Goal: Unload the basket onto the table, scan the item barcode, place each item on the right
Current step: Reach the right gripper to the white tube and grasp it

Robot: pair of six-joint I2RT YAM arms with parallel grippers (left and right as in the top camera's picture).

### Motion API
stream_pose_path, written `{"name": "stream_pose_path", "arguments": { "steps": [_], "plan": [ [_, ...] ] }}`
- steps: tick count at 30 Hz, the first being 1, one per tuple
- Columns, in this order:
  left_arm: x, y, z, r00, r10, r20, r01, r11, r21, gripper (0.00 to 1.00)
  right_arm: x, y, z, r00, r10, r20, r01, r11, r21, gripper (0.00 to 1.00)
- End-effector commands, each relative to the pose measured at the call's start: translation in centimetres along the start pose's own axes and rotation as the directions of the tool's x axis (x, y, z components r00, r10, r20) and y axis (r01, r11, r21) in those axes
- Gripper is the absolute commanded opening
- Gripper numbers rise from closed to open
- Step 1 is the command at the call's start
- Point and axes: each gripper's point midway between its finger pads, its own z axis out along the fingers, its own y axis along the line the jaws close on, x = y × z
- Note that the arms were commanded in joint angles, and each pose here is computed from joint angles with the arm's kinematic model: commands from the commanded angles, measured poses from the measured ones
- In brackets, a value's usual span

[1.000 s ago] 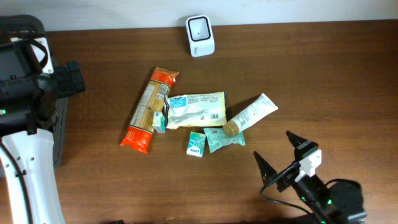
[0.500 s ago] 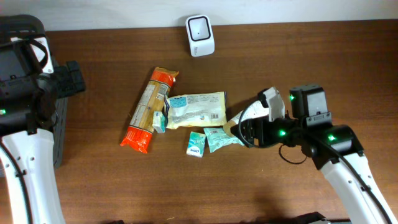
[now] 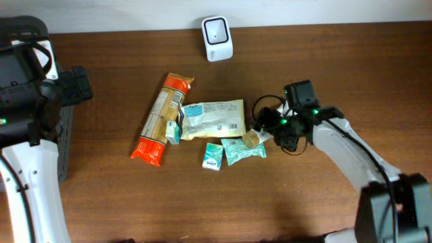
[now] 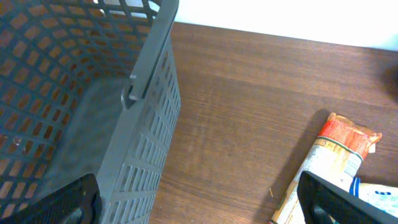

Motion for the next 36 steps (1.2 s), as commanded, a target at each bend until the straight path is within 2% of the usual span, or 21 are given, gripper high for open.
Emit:
{"name": "stream_pose_path", "arguments": {
  "steps": [1, 5, 9, 14, 18, 20, 22, 24, 25, 26, 28, 30, 32, 34, 35, 36],
  "plan": [
    [-0.3, 0.3, -0.2, 1.0, -0.012, 0.01, 0.012, 1.0, -0.01, 0.99, -1.8, -0.5, 0.5, 0.999, 0.04, 0.033, -0.04, 0.999, 0.002, 0.94],
    [-0.3, 0.3, -0.2, 1.0, -0.012, 0.01, 0.013, 1.0, -0.01, 0.99, -4.1, -1.7, 1.1, 0.991, 0.039, 0.125, -0.045, 0.998, 0.052, 0.93],
    [-0.3, 0.3, -0.2, 1.0, -0.012, 0.01, 0.012, 1.0, -0.01, 0.99, -4.5, -2.8, 2.4, 0.99, 0.069, 0.126, -0.081, 0.993, 0.09, 0.93],
    [-0.3, 0.3, -0.2, 1.0, -0.012, 0.01, 0.012, 1.0, -0.01, 0.99, -6.9, -2.4, 2.2, 0.972, 0.041, 0.233, -0.063, 0.994, 0.087, 0.93],
    [-0.3, 0.3, -0.2, 1.0, -0.012, 0.01, 0.012, 1.0, -0.01, 0.99, -7.1, -2.5, 2.1, 0.97, 0.012, 0.243, -0.038, 0.994, 0.101, 0.93],
    [-0.3, 0.3, -0.2, 1.0, -0.012, 0.01, 0.012, 1.0, -0.01, 0.99, -7.6, -2.4, 2.0, 0.967, -0.056, 0.247, 0.03, 0.993, 0.11, 0.93],
    [-0.3, 0.3, -0.2, 1.0, -0.012, 0.01, 0.012, 1.0, -0.01, 0.99, -8.9, -0.4, -0.1, 0.956, -0.204, 0.213, 0.195, 0.979, 0.061, 0.91],
    [-0.3, 0.3, -0.2, 1.0, -0.013, 0.01, 0.013, 1.0, -0.01, 0.99, -10.8, 3.3, -5.1, 0.888, -0.407, 0.212, 0.396, 0.913, 0.095, 0.9],
    [-0.3, 0.3, -0.2, 1.0, -0.012, 0.01, 0.013, 1.0, -0.01, 0.99, -11.5, 4.6, -6.7, 0.854, -0.464, 0.234, 0.449, 0.886, 0.118, 0.9],
    [-0.3, 0.3, -0.2, 1.0, -0.012, 0.01, 0.012, 1.0, -0.01, 0.99, -12.7, 6.3, -8.4, 0.792, -0.543, 0.279, 0.518, 0.84, 0.163, 0.89],
    [-0.3, 0.3, -0.2, 1.0, -0.012, 0.01, 0.012, 1.0, -0.01, 0.99, -14.6, 8.8, -8.8, 0.695, -0.619, 0.367, 0.596, 0.781, 0.188, 0.83],
    [-0.3, 0.3, -0.2, 1.0, -0.012, 0.01, 0.013, 1.0, -0.01, 0.99, -15.3, 8.6, -6.3, 0.701, -0.622, 0.35, 0.6, 0.779, 0.181, 0.83],
    [-0.3, 0.3, -0.2, 1.0, -0.012, 0.009, 0.012, 1.0, -0.01, 0.99, -13.5, 6.7, -2.8, 0.764, -0.607, 0.218, 0.594, 0.794, 0.13, 0.79],
    [-0.3, 0.3, -0.2, 1.0, -0.012, 0.01, 0.012, 1.0, -0.01, 0.99, -10.5, 4.7, -2.7, 0.814, -0.576, 0.074, 0.564, 0.815, 0.133, 0.77],
    [-0.3, 0.3, -0.2, 1.0, -0.012, 0.01, 0.013, 1.0, -0.01, 0.99, -10.0, 4.4, -2.9, 0.821, -0.569, 0.05, 0.558, 0.818, 0.135, 0.83],
    [-0.3, 0.3, -0.2, 1.0, -0.012, 0.01, 0.012, 1.0, -0.01, 0.99, -10.9, 4.9, -2.9, 0.81, -0.58, 0.089, 0.566, 0.812, 0.14, 0.84]
  ]
}}
